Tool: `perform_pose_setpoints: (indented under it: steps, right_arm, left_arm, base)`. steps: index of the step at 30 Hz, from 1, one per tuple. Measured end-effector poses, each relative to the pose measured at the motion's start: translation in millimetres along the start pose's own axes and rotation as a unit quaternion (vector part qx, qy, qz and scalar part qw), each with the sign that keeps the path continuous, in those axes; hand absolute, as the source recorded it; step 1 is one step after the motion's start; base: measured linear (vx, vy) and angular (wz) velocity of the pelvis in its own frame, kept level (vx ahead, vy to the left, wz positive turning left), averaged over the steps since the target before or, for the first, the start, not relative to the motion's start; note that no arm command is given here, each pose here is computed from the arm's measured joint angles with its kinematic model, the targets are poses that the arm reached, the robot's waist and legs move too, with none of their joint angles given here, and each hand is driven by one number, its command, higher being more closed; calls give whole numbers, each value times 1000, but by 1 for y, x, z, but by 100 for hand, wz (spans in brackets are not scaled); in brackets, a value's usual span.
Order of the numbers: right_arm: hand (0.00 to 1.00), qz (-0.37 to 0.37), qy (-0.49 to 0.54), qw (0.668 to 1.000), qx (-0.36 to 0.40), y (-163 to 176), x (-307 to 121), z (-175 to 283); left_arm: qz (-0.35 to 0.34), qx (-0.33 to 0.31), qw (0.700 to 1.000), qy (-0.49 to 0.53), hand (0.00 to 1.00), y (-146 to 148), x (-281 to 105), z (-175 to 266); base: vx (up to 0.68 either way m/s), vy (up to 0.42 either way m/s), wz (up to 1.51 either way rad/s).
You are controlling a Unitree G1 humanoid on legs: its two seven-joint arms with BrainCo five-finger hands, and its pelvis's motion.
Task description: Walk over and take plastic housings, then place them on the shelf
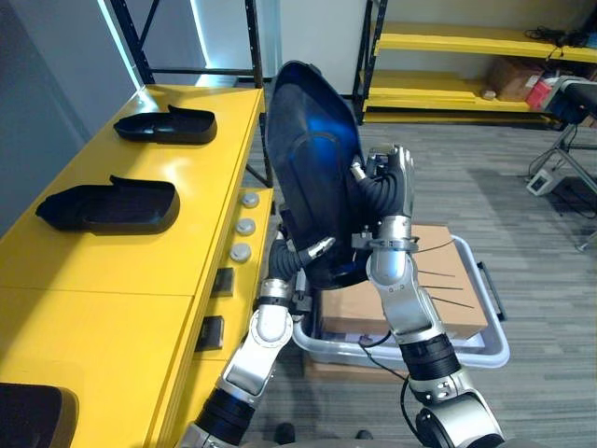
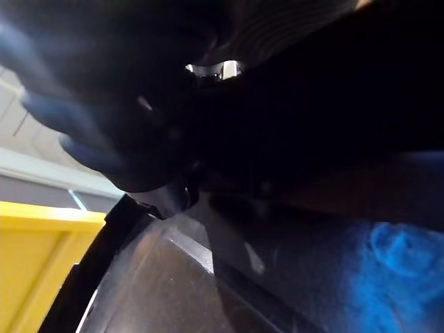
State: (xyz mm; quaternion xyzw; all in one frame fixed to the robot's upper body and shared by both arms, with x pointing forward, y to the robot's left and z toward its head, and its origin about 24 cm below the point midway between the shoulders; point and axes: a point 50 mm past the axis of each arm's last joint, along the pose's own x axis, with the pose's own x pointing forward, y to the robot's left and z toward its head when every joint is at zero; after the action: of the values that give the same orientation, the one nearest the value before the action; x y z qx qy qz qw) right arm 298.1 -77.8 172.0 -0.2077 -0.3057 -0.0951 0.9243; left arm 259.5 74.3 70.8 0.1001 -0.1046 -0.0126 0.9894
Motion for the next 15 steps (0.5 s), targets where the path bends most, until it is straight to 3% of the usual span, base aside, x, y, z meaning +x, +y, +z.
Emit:
perform_pose_setpoints:
  steps: [7,15]
  right_arm:
    - [0,31,1,998,47,-7,-9,-6]
    - [0,-23,41,990,132,-57,-22,-32]
  left_arm:
    - [37,4,999,18,100,18,4,-6]
    - [43,15,998,-41,100,25,3,19]
  base:
    - [0,0,0]
    - [-2,-3,2]
